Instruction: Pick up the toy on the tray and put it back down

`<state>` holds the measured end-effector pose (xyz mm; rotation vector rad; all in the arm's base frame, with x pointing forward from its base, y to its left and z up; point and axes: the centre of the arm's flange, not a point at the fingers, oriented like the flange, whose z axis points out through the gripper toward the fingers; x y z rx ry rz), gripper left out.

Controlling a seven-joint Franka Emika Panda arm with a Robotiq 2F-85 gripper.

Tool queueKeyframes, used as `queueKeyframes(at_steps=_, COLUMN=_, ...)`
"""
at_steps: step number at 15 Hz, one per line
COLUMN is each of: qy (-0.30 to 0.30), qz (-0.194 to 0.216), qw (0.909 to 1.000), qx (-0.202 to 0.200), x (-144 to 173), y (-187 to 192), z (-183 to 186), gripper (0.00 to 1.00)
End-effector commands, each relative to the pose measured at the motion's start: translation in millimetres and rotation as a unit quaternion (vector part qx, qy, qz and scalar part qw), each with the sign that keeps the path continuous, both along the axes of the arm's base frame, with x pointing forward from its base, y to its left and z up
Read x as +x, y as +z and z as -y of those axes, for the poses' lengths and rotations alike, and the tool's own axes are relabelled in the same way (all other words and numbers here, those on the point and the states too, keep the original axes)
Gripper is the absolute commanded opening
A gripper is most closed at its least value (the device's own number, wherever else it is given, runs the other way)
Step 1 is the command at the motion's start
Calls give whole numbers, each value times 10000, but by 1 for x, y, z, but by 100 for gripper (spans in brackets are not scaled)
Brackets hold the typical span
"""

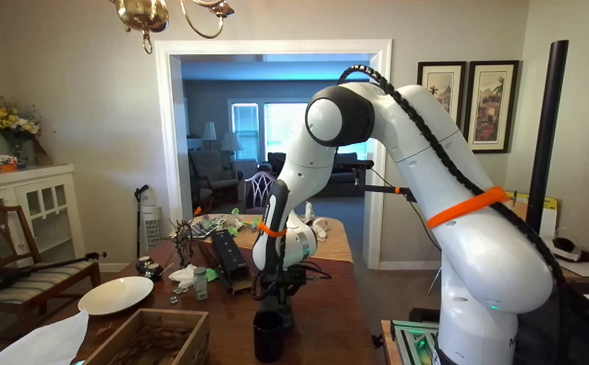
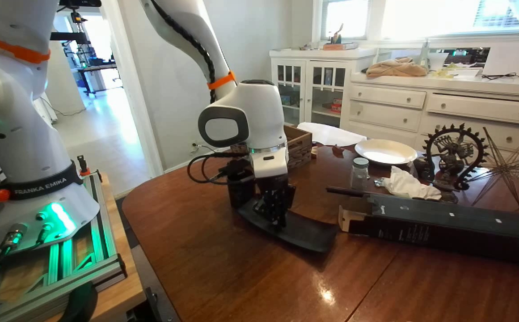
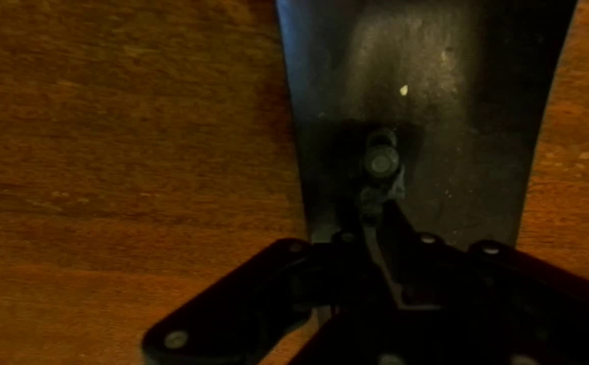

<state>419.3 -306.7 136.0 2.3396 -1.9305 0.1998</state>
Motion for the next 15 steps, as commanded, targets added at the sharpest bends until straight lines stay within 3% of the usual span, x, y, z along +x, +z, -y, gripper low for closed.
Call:
queueKeyframes(at_steps=1, qy=-151, qz=1, qw=9999, qx=38, x=4, y=0, z=1, gripper=4)
queueKeyframes(at_steps=8, qy=-561, qz=-757, qw=9954, qx=155, x=9, y=25, z=12, gripper=4)
queueKeyframes(at_steps=12, qy=-882, qz=-1345, qw=9869, qx=141, x=16, y=33, z=14, gripper=4)
queueKeyframes(at_steps=15, qy=-994, qz=-1800, qw=9785, qx=-166, x=23, y=28, z=11, gripper=4)
